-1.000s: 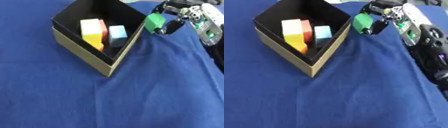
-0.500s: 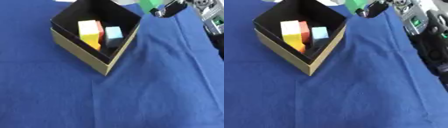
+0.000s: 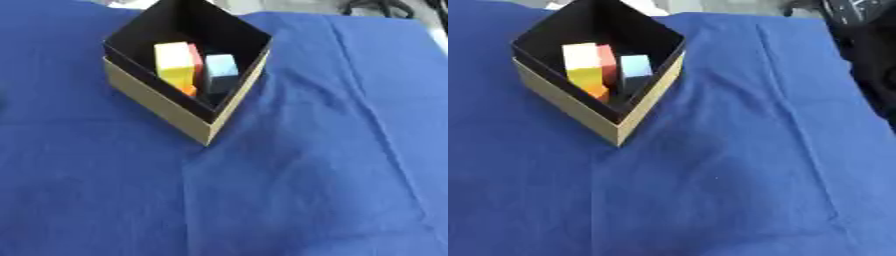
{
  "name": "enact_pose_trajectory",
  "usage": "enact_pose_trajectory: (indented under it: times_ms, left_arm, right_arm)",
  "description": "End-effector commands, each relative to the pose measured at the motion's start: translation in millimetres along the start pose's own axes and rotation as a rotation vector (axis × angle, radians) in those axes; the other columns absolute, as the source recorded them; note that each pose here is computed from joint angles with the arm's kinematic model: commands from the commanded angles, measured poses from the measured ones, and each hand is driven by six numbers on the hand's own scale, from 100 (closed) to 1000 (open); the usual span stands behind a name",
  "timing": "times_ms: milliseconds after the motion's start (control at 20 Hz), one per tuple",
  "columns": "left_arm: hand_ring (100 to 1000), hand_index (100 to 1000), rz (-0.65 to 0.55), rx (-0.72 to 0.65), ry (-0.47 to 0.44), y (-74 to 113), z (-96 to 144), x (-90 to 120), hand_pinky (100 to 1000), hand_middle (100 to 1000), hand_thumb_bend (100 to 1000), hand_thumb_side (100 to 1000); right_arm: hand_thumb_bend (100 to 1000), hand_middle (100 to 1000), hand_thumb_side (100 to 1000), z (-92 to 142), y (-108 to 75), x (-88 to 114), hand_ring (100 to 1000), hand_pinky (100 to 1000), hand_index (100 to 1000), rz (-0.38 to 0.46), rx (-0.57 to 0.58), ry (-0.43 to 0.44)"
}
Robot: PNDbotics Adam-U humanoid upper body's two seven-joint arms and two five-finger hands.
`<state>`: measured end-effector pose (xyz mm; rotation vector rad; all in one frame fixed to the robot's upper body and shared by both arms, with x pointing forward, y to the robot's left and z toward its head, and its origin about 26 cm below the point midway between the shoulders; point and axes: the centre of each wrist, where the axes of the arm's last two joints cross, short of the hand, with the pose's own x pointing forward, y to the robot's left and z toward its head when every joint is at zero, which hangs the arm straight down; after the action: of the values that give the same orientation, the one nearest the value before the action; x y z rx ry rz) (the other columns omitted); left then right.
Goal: Pick up objects on the table and place them in the box.
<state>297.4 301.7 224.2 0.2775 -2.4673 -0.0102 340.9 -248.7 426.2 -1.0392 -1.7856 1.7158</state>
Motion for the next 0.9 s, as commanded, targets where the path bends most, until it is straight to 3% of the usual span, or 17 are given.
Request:
enact_pose_trajectory:
  times_ms: [50,350,650,900]
  left_arm:
    - [864,887,-0.007,-0.025,-0.040,1.8,-8.3,9.2,795,801,273,726]
    - [864,887,0.008,-0.031,-0.045,-0.5,-10.3,10.2,796,800,273,726]
    - [864,887,0.017,-0.032,-0.048,-1.8,-11.4,10.7,795,800,273,726]
    - [864,887,0.019,-0.030,-0.048,-1.9,-11.4,10.7,795,800,273,726]
  right_arm:
    - [105,614,100,-20.6,9.5,16.1,779,831,696,0.009,0.088,-0.074]
    - [100,622,100,-52.0,32.3,28.2,785,830,703,0.012,0.185,-0.137]
    - [125,654,100,-62.9,48.6,21.2,807,832,735,0.005,0.195,-0.102]
    - [249,797,100,-64.0,55.6,15.1,885,862,866,0.024,0.200,-0.076]
